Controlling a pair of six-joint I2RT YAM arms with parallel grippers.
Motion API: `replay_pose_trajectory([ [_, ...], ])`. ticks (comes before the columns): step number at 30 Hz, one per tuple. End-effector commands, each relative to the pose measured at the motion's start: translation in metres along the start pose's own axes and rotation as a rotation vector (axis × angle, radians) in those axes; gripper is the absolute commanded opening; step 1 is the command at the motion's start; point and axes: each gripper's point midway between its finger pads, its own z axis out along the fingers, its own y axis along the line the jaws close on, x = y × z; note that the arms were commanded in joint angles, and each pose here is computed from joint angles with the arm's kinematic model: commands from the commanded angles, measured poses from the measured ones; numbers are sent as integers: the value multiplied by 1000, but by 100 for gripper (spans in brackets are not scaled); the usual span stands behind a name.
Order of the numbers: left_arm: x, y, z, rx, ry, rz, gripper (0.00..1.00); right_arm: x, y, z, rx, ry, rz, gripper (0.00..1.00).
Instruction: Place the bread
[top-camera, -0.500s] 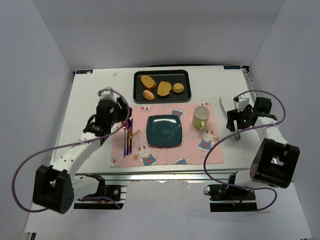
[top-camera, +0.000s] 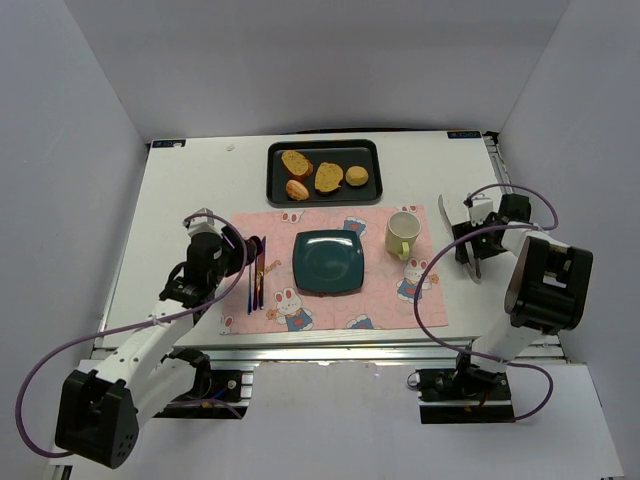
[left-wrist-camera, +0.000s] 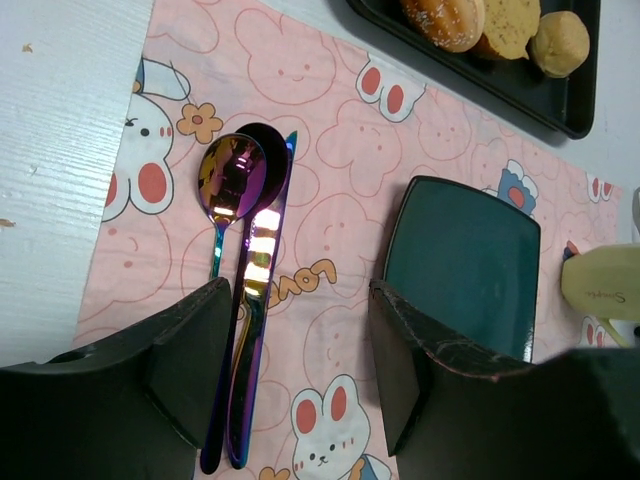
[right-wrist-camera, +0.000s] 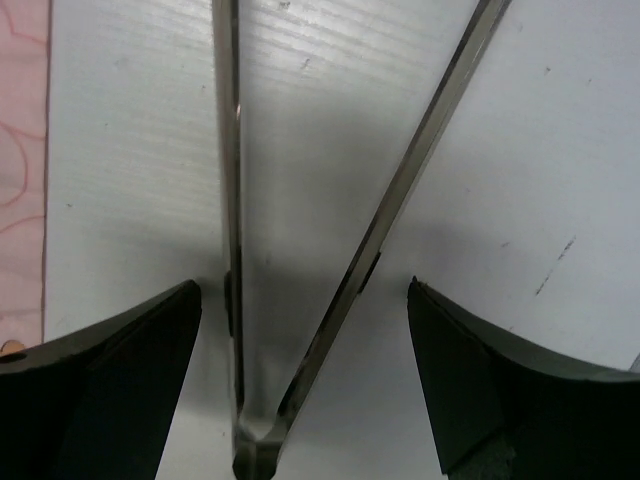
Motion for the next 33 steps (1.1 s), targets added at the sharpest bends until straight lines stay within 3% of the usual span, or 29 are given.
replay_pose_trajectory([
  [1,-11,-6,0,1,-24,-7,67,-26,-14,12,7,-46,2,86],
  [5,-11,-5,2,-5,-23,-6,67,-13,-1,29,-84,26,12,72],
  [9,-13,-5,0,-6,-34,-11,67,-5,-3,31,-86,65,-2,40],
  [12,-12,-4,0,-8,-31,-8,67,-7,-8,27,-54,59,-18,21],
  [15,-12,-4,-1,-8,-27,-5,67,-27,-9,15,-59,0,-18,12],
  [18,-15,-6,-3,-3,-33,-5,66,-75,-1,-13,-136,-122,-14,12],
  [20,-16,-7,-3,0,-37,-7,66,-100,19,-31,-243,-160,10,18],
  [22,-17,-9,-3,6,-40,-12,66,-155,31,-57,-300,-249,-27,31],
  [26,-19,-11,-3,10,-39,-20,66,-205,63,-77,-401,-313,-44,36],
  [33,-20,-13,-5,13,-39,-47,66,-244,122,-68,-552,-326,-36,39],
])
